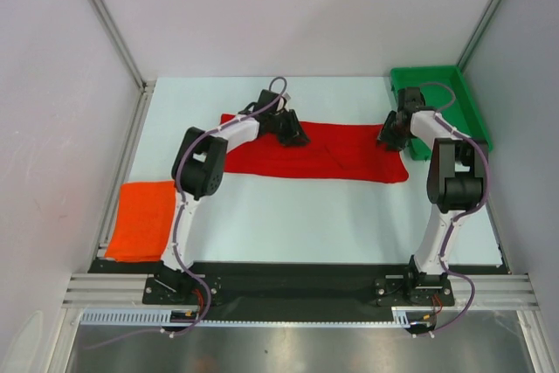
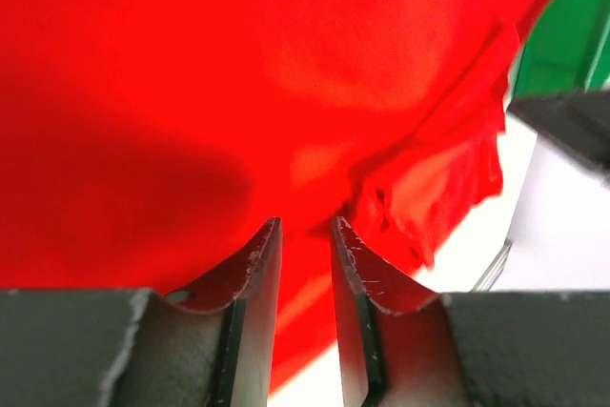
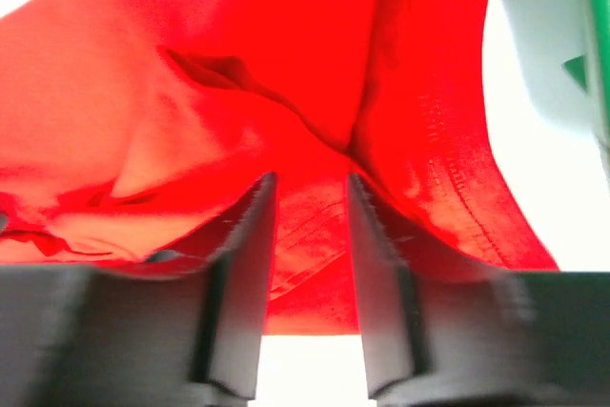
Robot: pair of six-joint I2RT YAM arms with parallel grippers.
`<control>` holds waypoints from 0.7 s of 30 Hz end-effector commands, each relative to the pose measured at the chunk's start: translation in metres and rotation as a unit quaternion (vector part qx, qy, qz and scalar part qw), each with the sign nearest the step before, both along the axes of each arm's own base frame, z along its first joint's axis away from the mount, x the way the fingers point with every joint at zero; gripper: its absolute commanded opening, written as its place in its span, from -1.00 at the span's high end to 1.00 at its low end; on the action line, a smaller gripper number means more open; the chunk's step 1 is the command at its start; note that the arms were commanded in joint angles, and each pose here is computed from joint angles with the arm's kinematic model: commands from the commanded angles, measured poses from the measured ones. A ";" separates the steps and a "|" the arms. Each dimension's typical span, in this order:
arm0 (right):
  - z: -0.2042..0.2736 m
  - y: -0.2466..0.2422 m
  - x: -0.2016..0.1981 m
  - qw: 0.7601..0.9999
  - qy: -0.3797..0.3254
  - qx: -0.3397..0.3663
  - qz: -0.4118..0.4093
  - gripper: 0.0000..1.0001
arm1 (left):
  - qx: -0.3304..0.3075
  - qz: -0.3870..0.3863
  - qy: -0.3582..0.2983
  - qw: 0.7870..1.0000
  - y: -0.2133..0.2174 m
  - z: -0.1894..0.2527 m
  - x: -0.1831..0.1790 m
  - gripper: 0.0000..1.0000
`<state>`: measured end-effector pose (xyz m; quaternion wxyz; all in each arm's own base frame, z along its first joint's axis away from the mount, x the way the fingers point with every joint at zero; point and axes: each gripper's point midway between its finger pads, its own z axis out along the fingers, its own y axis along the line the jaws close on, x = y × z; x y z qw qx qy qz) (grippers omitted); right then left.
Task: Fold and stack the t-shirts
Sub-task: Fold the tshirt
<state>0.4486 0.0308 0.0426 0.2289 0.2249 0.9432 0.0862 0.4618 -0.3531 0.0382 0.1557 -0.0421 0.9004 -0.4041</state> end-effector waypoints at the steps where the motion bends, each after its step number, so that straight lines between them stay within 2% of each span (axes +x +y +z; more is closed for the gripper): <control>1: 0.059 0.003 0.003 0.999 -0.040 -0.022 -0.004 0.08 | 0.008 -0.039 -0.086 0.996 0.014 0.096 -0.019 0.34; 2: 0.071 0.004 -0.005 0.999 -0.042 -0.018 -0.006 -0.10 | 0.018 -0.040 -0.084 0.995 0.021 0.094 -0.026 0.34; 4: 0.080 0.008 -0.016 0.999 -0.042 -0.001 -0.022 -0.26 | 0.042 -0.050 -0.095 0.993 0.033 0.101 -0.037 0.30; 5: 0.082 0.013 -0.022 0.999 -0.039 0.015 -0.021 -0.40 | 0.052 -0.047 -0.103 0.992 0.042 0.109 -0.044 0.28; 7: 0.081 0.018 -0.044 0.998 -0.029 0.045 -0.042 -0.53 | 0.063 -0.049 -0.102 0.992 0.053 0.108 -0.054 0.24; 8: 0.095 0.026 -0.049 0.995 -0.049 0.071 -0.040 -0.62 | 0.066 -0.045 -0.103 0.991 0.063 0.111 -0.063 0.24; 9: 0.074 0.028 -0.068 0.995 -0.024 0.082 -0.047 -0.64 | 0.069 -0.043 -0.101 0.992 0.067 0.111 -0.068 0.23; 12: 0.081 0.034 -0.080 0.988 -0.064 0.117 -0.081 -0.72 | 0.070 -0.036 -0.100 0.992 0.082 0.112 -0.080 0.20; 13: 0.062 0.036 -0.093 0.985 -0.050 0.132 -0.102 -0.73 | 0.069 -0.034 -0.097 0.992 0.087 0.112 -0.081 0.20; 16: 0.045 0.039 -0.110 0.978 -0.059 0.156 -0.124 -0.73 | 0.068 -0.030 -0.093 0.993 0.098 0.114 -0.091 0.20; 21: 0.026 0.045 -0.110 0.967 -0.089 0.193 -0.137 -0.75 | 0.076 -0.023 -0.074 0.994 0.114 0.101 -0.105 0.20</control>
